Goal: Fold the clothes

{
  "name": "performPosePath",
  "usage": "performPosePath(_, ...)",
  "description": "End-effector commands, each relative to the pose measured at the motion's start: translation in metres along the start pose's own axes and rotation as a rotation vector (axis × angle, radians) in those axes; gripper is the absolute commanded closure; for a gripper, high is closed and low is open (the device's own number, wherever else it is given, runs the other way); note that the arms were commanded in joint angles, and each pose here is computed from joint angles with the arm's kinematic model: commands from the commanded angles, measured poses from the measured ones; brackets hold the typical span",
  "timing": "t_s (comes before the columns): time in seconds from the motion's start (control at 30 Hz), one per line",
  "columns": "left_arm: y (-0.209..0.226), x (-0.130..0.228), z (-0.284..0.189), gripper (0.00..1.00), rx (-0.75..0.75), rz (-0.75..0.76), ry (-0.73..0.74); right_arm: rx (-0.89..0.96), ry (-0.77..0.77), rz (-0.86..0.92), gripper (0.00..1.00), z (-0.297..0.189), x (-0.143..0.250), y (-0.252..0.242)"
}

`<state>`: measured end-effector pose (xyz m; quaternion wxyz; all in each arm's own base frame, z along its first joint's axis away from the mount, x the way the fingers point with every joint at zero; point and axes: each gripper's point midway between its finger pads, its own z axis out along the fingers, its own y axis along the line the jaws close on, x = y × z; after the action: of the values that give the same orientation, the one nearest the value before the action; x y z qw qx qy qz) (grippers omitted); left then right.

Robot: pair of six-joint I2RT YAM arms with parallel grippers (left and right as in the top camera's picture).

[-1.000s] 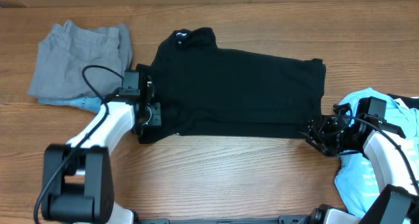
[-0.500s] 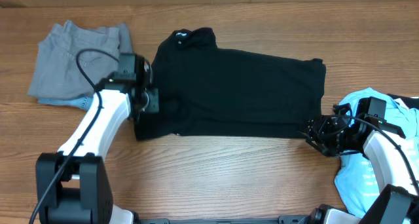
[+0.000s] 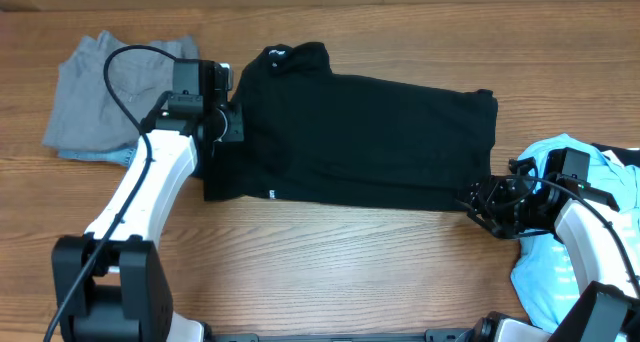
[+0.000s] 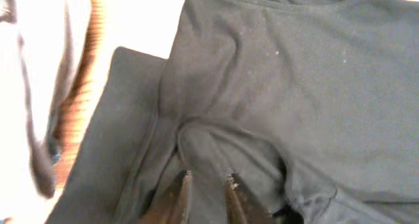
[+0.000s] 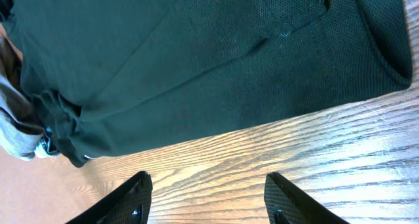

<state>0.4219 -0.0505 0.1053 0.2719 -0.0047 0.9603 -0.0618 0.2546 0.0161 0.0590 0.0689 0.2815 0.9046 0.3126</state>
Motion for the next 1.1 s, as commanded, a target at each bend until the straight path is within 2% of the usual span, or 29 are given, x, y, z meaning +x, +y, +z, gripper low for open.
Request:
performPosePath(0.0,-0.007,0.002,0.017,0.70,0.037,0.010,0.026,-0.010,-0.030,-0.040,0.41,-0.006,-0.007,0.008)
performPosePath(0.03,-0.006,0.005,0.020,0.67,0.035,0.009,0.037,-0.010,-0.029,-0.039,0.41,-0.006,-0.007,0.008)
performPosePath(0.13,0.003,0.020,0.018,0.50,0.018,-0.012,0.102,-0.007,-0.020,-0.032,0.41,-0.006,-0.005,0.007)
performPosePath(0.33,0.046,0.078,0.007,0.45,-0.112,-0.065,0.335,0.010,-0.020,-0.026,0.41,-0.006,-0.004,0.004)
performPosePath(0.47,0.053,0.108,0.019,0.42,-0.119,-0.049,0.422,0.249,-0.076,0.138,0.41,-0.011,-0.008,-0.039)
performPosePath(0.6,0.056,0.129,0.035,0.53,-0.122,-0.053,0.494,0.322,-0.115,0.178,0.41,-0.015,-0.012,-0.052)
performPosePath(0.67,0.057,0.134,0.040,0.67,-0.123,-0.054,0.513,0.323,-0.122,0.191,0.41,-0.015,-0.013,-0.052)
performPosePath(0.77,0.058,0.139,0.047,0.91,-0.121,-0.042,0.532,0.353,-0.126,0.200,0.41,-0.015,-0.014,-0.058)
performPosePath(0.8,0.058,0.139,0.047,0.96,-0.118,-0.032,0.532,0.355,-0.120,0.203,0.41,-0.014,-0.014,-0.059)
performPosePath(0.87,0.062,0.136,0.047,0.96,-0.125,-0.015,0.524,0.338,-0.120,0.199,0.43,-0.008,-0.015,-0.059)
performPosePath(0.9,0.067,0.132,0.046,0.96,-0.138,-0.023,0.517,0.311,-0.121,0.193,0.48,-0.002,-0.018,-0.058)
performPosePath(1.07,0.080,0.122,0.041,0.96,-0.144,-0.068,0.502,0.244,-0.129,0.177,0.53,0.018,-0.027,-0.058)
